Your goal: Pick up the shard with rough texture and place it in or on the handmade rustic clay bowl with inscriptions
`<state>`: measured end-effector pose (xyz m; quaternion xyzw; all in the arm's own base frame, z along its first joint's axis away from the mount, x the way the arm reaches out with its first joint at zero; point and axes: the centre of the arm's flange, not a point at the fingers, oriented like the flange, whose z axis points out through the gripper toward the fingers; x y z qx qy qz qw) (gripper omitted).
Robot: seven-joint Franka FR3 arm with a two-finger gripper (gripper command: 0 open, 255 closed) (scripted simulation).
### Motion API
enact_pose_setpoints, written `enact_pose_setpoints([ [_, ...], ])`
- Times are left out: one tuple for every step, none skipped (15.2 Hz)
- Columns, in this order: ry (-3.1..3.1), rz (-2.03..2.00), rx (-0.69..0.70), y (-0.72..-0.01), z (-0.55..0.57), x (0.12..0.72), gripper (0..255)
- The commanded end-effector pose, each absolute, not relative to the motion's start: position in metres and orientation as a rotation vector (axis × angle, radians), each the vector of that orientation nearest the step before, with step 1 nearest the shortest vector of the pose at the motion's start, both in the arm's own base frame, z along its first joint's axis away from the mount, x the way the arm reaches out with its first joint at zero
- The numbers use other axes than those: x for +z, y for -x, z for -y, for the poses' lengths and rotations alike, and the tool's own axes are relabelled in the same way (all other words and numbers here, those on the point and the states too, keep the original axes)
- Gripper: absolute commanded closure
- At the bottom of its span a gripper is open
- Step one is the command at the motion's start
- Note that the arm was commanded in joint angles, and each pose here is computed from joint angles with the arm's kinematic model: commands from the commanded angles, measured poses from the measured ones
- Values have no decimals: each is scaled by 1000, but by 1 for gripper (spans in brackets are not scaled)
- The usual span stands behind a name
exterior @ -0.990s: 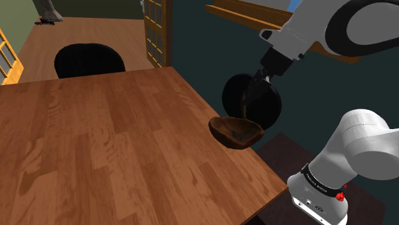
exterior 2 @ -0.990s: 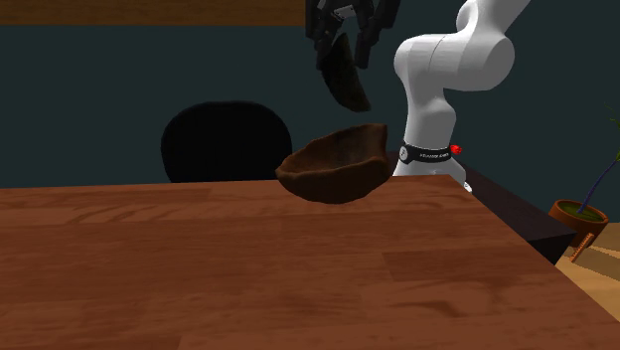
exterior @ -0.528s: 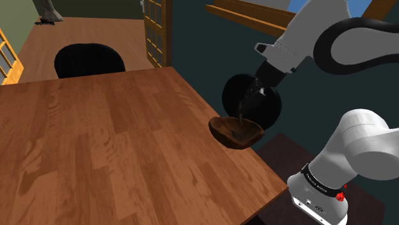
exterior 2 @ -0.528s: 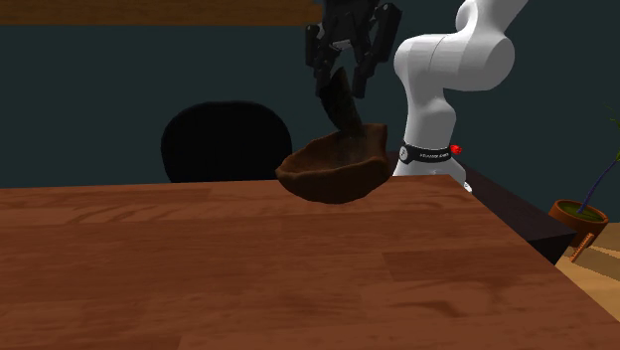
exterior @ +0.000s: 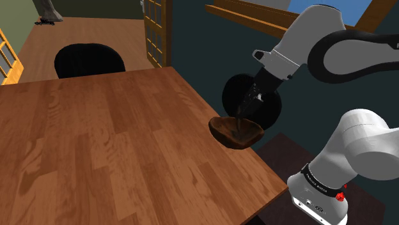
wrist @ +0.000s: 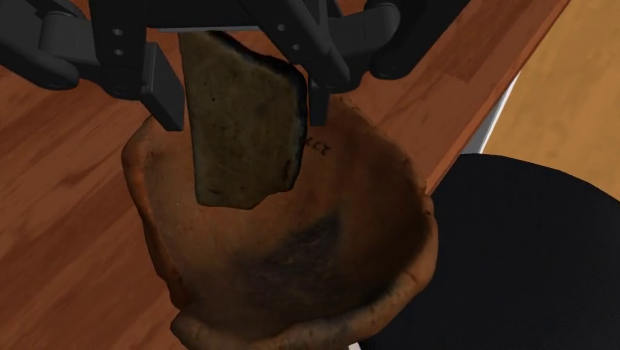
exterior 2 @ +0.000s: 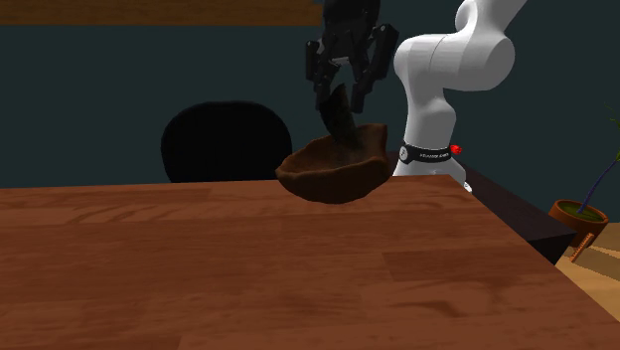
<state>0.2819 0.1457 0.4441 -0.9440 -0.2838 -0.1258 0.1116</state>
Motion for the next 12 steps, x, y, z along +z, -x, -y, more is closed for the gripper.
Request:
enact_pose_setpoints([
  [2772, 833, -370, -282, -146, 444, 255],
  [2772, 833, -370, -282, -146, 444, 255],
  [2772, 833, -370, -282, -146, 444, 0],
  [2772, 833, -370, -282, -146, 444, 0],
  [2772, 833, -370, -282, -146, 444, 0],
  [2772, 833, -370, -282, -146, 444, 0],
  [2772, 833, -370, -282, -146, 444, 0],
  [2772, 833, -370, -282, -146, 444, 0],
  [2772, 833, -370, -280, -142, 457, 0],
  [2772, 833, -370, -277, -138, 469, 0],
  [2772, 833, -370, -275, -134, 481, 0],
  [2772, 833, -370, -273, -132, 491, 0],
])
